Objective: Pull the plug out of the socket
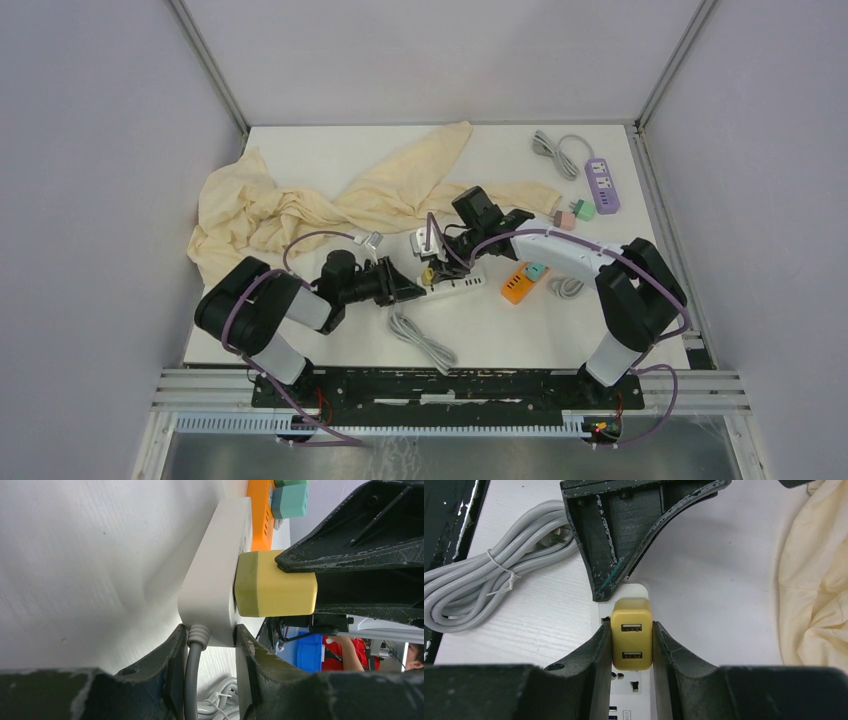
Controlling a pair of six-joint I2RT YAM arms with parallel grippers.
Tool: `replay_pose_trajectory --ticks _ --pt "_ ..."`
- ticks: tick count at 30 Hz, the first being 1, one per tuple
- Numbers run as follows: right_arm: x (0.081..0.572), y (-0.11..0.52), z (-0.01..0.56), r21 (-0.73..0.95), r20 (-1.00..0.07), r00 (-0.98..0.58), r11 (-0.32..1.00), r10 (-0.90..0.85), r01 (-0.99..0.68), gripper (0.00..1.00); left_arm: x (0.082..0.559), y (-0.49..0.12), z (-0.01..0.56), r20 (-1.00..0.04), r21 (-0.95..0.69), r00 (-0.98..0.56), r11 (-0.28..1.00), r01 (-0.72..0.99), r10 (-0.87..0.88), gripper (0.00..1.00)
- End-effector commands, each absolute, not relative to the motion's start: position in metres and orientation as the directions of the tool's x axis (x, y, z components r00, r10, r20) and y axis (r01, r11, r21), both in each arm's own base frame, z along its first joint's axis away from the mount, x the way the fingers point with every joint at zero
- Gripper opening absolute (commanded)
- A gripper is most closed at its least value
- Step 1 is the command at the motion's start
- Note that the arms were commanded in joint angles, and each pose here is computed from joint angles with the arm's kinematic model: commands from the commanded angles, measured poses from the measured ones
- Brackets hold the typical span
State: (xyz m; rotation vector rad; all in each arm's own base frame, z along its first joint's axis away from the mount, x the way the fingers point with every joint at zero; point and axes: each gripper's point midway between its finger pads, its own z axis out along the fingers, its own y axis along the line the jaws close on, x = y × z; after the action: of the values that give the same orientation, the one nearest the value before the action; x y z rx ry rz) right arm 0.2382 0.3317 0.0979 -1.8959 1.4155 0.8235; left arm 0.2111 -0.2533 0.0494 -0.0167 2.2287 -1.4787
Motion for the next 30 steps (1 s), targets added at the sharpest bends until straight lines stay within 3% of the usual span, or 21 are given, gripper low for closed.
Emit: replay_pose_trajectory --ticks 1,5,8,11,15,21,27,30 --pt "0.207 0.348 0.107 -0.078 -0.823 0.236 -0.309 -0.516 -0.948 0.0 0.221 -0.261 0.065 -0.447 -0.858 -0.858 0.393 0.331 -0.253 0.03" --pt "0.231 0.371 0.115 -0.03 -0.835 0.084 -0.106 -0.543 -0.994 0.0 0.219 -0.259 0.064 -0.445 -0.858 -0.859 0.397 0.327 -0.253 0.03" --pt "0.253 0.366 0.113 -0.036 -0.812 0.044 -0.026 -0.583 -0.999 0.0 0.218 -0.258 0.062 -0.445 -0.856 -0.858 0.403 0.324 -0.255 0.03" --pt "0.267 0.348 0.11 -0.03 -0.809 0.031 -0.011 -0.587 -0.999 0.0 0.218 -0.257 0.061 -0.447 -0.854 -0.858 0.408 0.324 -0.254 0.03" --pt "0.253 0.327 0.109 -0.045 -0.816 0.116 -0.138 -0.566 -0.989 0.0 0.219 -0.257 0.062 -0.453 -0.849 -0.855 0.413 0.328 -0.253 0.03" --pt "0.212 0.347 0.116 -0.05 -0.863 0.185 -0.284 -0.471 -0.957 0.02 0.221 -0.258 0.065 -0.458 -0.85 -0.85 0.409 0.333 -0.259 0.03" --pt "0.239 0.376 0.125 0.019 -0.858 0.008 -0.049 -0.513 -0.999 0.02 0.22 -0.256 0.065 -0.458 -0.848 -0.849 0.415 0.329 -0.264 0.03" --pt "0.256 0.365 0.124 0.037 -0.848 -0.035 0.006 -0.529 -0.999 0.02 0.219 -0.254 0.064 -0.462 -0.844 -0.846 0.425 0.327 -0.267 0.03"
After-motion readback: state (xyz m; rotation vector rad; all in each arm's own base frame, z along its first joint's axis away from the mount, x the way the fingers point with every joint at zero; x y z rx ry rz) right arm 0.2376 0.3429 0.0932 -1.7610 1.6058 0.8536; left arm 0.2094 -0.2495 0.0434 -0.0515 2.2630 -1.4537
